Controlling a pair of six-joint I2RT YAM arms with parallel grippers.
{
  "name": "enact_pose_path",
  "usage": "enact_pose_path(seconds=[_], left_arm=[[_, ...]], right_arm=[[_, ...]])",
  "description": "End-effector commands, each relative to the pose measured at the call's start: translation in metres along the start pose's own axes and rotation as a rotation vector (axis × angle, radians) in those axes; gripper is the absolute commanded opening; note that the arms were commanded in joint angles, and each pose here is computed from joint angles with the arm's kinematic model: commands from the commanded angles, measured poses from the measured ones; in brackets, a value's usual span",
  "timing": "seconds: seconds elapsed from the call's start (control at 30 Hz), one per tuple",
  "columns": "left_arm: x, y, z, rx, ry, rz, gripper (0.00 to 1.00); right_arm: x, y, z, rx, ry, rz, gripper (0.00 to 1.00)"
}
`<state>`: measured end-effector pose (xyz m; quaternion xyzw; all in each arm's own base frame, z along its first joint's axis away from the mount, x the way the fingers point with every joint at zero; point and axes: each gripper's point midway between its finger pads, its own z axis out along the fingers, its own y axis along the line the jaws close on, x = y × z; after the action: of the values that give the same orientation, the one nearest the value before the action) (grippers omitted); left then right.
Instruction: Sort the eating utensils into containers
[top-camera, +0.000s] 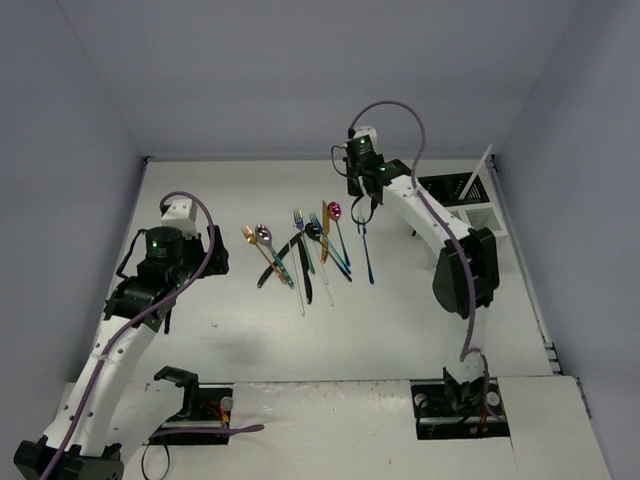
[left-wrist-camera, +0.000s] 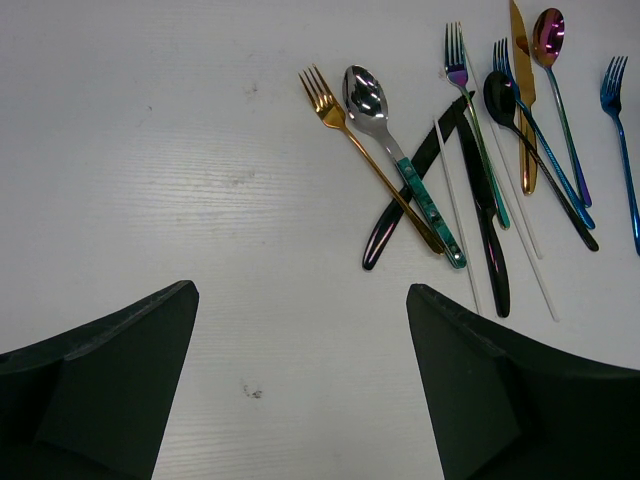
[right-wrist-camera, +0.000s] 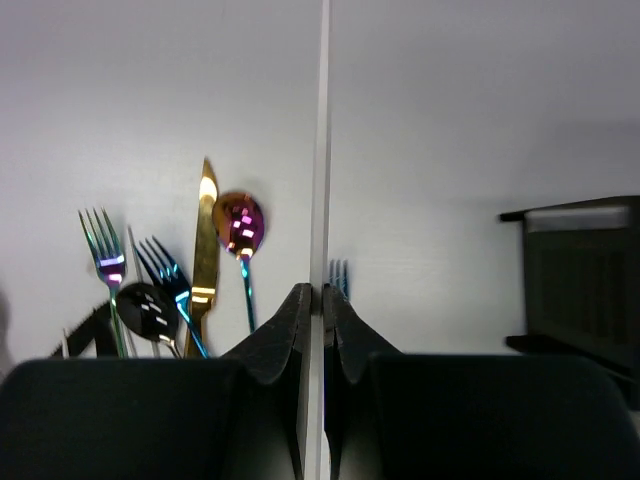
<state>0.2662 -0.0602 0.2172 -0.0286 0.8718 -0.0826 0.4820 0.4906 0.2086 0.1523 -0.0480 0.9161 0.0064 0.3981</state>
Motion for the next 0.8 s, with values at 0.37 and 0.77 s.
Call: enact_pose_path(seconds=[0.37, 0.77], left_arm=[[-0.018, -0.002, -0.004, 0.005, -0.069, -0.025, 0.83], [-0.018, 0.002, -0.003, -0.014, -0.072, -0.024, 0.83]], right_arm=[[-0.16, -0.245, -0.141, 0.301, -0.877, 0.363, 0.0], [-0.154, -0.319, -0.104, 0.477, -0.919, 0.383, 0.0]])
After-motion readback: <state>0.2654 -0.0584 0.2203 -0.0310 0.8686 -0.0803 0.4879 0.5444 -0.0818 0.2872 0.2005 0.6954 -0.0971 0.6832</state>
